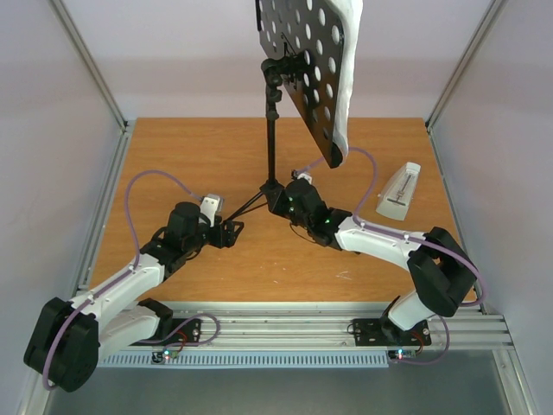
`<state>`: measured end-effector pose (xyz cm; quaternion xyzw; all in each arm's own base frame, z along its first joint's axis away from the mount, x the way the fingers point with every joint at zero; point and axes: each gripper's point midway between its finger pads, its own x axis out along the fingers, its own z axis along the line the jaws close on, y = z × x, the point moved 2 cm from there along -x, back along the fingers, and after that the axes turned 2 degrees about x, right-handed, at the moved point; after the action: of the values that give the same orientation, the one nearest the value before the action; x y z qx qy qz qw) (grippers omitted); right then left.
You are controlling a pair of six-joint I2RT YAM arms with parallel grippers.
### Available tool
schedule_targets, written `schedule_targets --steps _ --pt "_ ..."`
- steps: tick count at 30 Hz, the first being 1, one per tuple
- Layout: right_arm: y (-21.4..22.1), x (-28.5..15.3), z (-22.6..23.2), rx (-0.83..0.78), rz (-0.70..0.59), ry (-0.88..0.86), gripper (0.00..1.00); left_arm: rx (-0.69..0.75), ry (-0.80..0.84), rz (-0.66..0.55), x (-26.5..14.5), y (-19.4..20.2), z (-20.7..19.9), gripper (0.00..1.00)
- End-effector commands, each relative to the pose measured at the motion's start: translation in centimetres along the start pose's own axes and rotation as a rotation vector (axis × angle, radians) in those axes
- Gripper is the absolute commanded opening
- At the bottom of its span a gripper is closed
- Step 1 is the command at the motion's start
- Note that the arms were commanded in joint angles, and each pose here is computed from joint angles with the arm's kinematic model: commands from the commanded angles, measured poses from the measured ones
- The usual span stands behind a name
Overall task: Pack up the instrument practice props
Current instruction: Unscrew the knob on the music stand.
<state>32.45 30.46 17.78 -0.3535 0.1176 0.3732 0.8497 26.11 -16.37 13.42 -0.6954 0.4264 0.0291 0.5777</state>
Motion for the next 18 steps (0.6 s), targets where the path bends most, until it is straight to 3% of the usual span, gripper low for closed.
schedule_targets --steps 1,12,18 --pt "-1.59 -1.19 0.7 -0.197 -0.112 0.091 0.29 0.024 0.02 -0.036 -0.01 -1.4 -0.6 0.82" --pt "-1.86 -1.82 0.88 -0.518 -0.179 0.271 0.28 0.023 0.02 -0.032 0.09 -1.33 -0.57 0.82" --pt "-1.87 -1.58 0.91 -0.753 -0.128 0.346 0.29 0.022 0.02 -0.031 0.12 -1.28 -0.57 0.82"
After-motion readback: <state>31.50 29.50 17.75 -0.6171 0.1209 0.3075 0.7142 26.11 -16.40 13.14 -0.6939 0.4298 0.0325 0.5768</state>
